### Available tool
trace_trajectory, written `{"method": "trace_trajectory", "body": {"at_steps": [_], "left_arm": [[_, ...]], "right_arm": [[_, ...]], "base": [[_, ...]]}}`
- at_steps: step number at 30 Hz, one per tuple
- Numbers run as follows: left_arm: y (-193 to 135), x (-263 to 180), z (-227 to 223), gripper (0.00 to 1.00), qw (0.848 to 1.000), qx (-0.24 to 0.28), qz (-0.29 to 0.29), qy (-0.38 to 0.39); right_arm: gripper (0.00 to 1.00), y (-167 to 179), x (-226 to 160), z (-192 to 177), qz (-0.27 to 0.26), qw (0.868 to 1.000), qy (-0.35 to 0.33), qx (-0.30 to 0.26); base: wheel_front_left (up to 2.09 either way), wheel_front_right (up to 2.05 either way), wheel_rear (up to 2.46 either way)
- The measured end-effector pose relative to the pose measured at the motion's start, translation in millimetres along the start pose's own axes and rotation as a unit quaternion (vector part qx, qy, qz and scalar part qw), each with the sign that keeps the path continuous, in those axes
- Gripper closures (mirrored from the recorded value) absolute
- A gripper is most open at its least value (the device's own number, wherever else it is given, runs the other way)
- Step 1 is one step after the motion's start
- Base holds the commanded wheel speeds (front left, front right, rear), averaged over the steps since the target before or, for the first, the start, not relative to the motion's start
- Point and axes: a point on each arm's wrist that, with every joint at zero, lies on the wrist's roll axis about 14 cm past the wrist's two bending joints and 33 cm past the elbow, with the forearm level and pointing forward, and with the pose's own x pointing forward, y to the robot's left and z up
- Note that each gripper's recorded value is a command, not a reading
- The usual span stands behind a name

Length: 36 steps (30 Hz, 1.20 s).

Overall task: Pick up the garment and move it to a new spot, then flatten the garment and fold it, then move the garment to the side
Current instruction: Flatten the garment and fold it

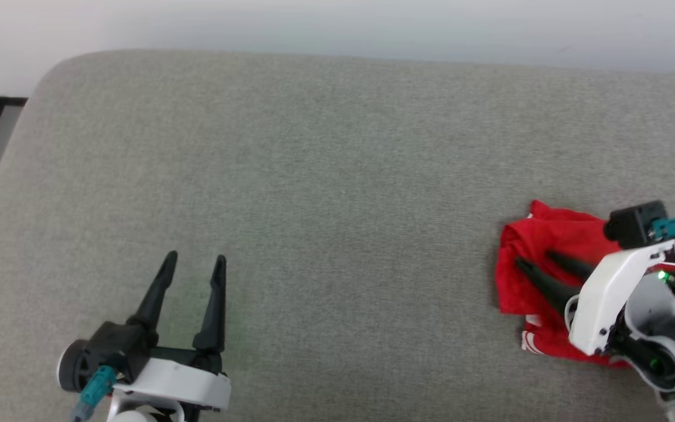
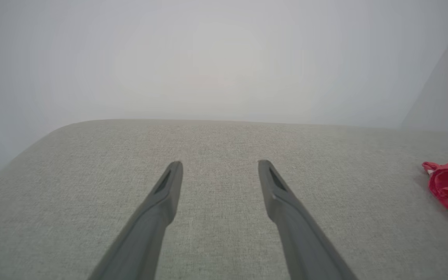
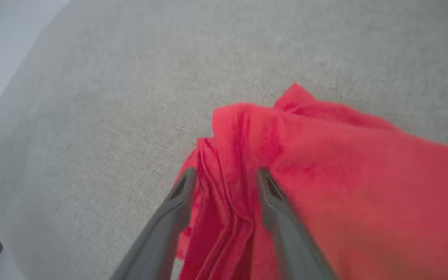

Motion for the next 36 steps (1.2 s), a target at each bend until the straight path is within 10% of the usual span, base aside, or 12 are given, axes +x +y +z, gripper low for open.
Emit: {"method": "trace_trajectory", "body": {"at_steps": [17,36], "left_arm": [[-20.2,7.4,-10.0,0.00,0.999,-0.031,-0.028,0.013],[-24.6,-31.9,11.2,0.00,0.999,-0.025,-0.042,-0.013]], "right_arm": [[0.00,-75.1,-82.0,51.6,-0.116,0.963,-0.242,-0.002],[0.00,-78.0,-166.3,50.8,-0.177,0.913,-0.364,-0.053]], "base": [[0.00,0.00,0.00],[0.00,0.00,0.00]]}}
